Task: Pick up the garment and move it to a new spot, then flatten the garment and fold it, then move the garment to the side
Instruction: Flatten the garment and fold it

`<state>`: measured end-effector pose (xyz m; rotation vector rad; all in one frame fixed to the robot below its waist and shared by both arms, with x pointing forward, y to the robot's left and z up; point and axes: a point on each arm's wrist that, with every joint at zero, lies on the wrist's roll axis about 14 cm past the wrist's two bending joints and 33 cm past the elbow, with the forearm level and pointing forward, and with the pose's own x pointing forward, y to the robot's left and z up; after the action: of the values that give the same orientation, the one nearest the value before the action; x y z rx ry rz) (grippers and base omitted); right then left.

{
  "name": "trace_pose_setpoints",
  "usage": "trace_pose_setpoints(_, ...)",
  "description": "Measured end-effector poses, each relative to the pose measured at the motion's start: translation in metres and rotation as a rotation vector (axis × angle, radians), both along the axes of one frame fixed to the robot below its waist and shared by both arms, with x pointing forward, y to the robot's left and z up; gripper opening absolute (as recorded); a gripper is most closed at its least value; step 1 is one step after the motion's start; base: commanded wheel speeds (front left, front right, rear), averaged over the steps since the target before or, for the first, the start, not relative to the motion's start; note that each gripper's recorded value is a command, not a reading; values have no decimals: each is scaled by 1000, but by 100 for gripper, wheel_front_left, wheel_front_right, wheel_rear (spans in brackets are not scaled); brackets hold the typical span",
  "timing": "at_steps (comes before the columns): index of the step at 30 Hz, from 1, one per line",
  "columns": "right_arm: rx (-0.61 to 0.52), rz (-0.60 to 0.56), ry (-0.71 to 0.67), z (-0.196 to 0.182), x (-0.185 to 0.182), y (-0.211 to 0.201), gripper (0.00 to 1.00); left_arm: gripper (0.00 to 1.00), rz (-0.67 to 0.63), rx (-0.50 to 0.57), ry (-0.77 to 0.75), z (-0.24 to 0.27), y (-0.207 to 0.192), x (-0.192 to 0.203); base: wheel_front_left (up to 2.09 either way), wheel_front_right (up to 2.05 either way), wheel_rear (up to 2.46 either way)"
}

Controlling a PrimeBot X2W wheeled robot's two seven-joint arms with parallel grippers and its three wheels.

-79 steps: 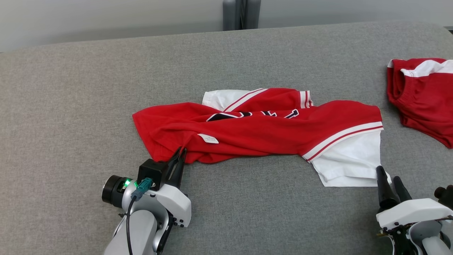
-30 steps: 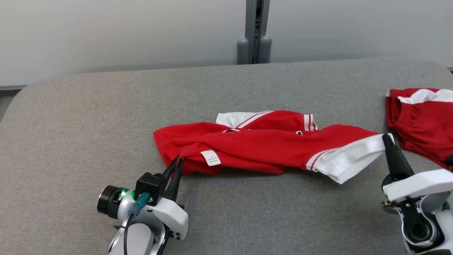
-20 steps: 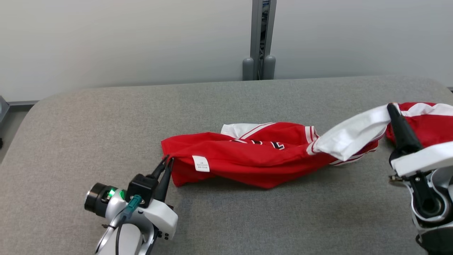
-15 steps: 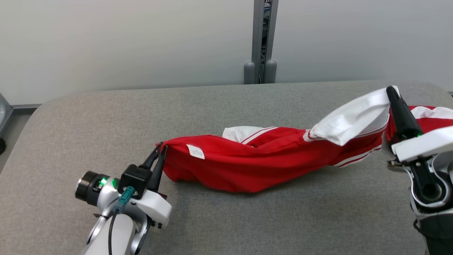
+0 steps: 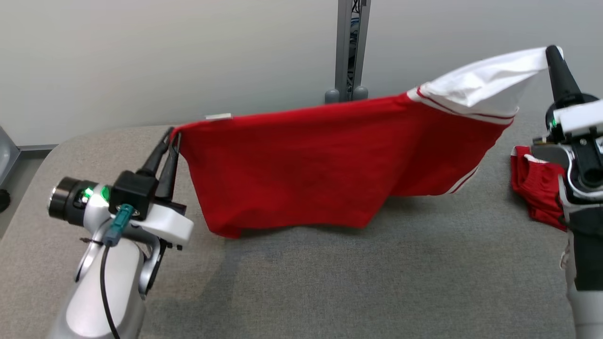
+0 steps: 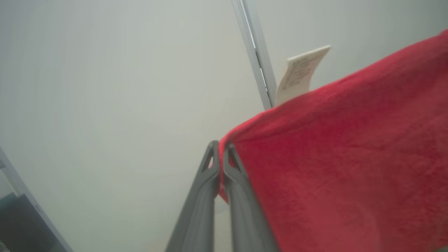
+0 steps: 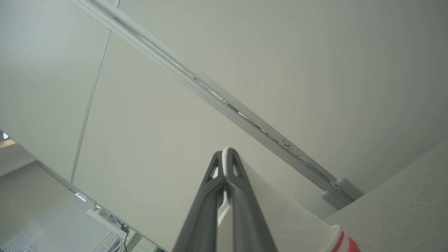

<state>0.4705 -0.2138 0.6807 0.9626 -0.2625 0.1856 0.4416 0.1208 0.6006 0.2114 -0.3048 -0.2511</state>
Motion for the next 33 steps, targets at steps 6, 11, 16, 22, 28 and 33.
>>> trace_pose_setpoints(6,-25,53,-17,26,12,21,0,0,-15,-6,-59,29,1,8,0,0,0)
trace_pose_setpoints(11,-42,99,-46,46,16,39,0,0,-20,-15,-91,46,2,15,0,0,0)
trace_pose_setpoints(16,-61,129,-73,64,17,52,0,0,-26,-31,-107,59,2,19,0,0,0)
trace_pose_setpoints(22,-76,134,-119,88,15,58,0,0,-8,-53,-156,83,9,23,0,0,0)
trace_pose_setpoints(28,-82,120,-160,109,12,56,0,0,11,-84,-205,105,18,21,0,0,0)
trace_pose_setpoints(33,-102,127,-161,112,14,61,0,0,18,-88,-198,104,20,22,0,0,0)
